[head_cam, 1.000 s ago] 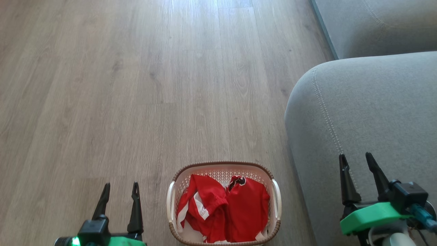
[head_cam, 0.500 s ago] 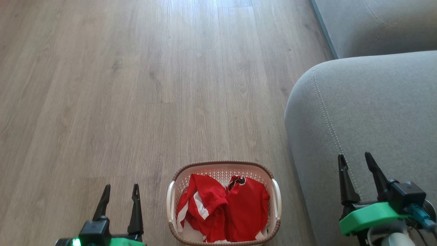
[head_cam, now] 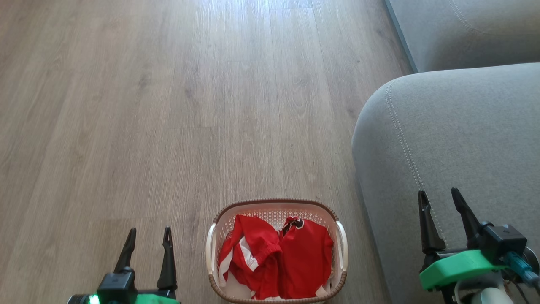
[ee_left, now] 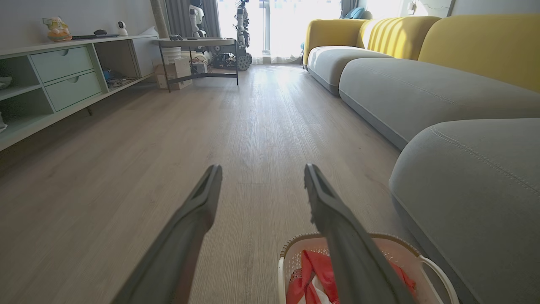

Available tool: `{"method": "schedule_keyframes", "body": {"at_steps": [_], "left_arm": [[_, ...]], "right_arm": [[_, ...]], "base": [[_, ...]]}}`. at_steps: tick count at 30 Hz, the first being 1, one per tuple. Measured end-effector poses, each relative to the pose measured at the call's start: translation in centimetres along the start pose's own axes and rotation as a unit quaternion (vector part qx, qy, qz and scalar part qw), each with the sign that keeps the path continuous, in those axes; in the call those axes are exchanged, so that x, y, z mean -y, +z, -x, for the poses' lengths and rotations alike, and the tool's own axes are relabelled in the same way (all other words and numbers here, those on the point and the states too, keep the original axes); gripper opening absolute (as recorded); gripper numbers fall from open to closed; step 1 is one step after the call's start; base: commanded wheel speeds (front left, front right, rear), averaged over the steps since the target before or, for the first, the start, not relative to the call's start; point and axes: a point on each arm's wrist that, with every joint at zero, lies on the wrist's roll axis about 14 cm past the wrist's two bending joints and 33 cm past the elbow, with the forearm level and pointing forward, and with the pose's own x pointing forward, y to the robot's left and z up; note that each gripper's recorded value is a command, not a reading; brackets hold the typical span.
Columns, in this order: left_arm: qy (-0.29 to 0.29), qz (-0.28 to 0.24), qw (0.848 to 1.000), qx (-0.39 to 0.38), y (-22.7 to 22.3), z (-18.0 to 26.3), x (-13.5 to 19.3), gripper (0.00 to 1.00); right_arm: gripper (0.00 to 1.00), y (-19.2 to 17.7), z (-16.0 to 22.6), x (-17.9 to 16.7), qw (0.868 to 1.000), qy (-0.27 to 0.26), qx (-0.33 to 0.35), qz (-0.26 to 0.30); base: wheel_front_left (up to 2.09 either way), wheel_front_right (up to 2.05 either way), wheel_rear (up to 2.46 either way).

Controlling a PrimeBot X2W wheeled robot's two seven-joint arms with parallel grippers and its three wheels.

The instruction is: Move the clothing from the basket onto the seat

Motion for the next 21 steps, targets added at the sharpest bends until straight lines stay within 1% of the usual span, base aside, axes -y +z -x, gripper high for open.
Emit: {"method": "schedule_keyframes", "body": {"at_steps": [13,18,21], "left_arm": [[-0.002,0.000,1.000,-0.010,-0.6,-0.2,0.1,1.00],[-0.015,-0.001,1.000,-0.026,-1.7,-0.6,0.7,1.00],[-0.028,-0.004,0.999,-0.030,-1.9,-1.7,1.3,1.00]], "right_arm": [[1.00,-0.1,-0.2,0.2,1.000,-0.003,-0.002,0.001],[1.00,-0.4,-0.7,0.4,1.000,-0.006,-0.005,0.002],[1.00,-0.6,-1.2,0.7,1.000,-0.010,-0.007,0.004]], "base": [[0.00,0.00,0.00],[0.00,0.00,0.00],[0.00,0.00,0.00]]}}
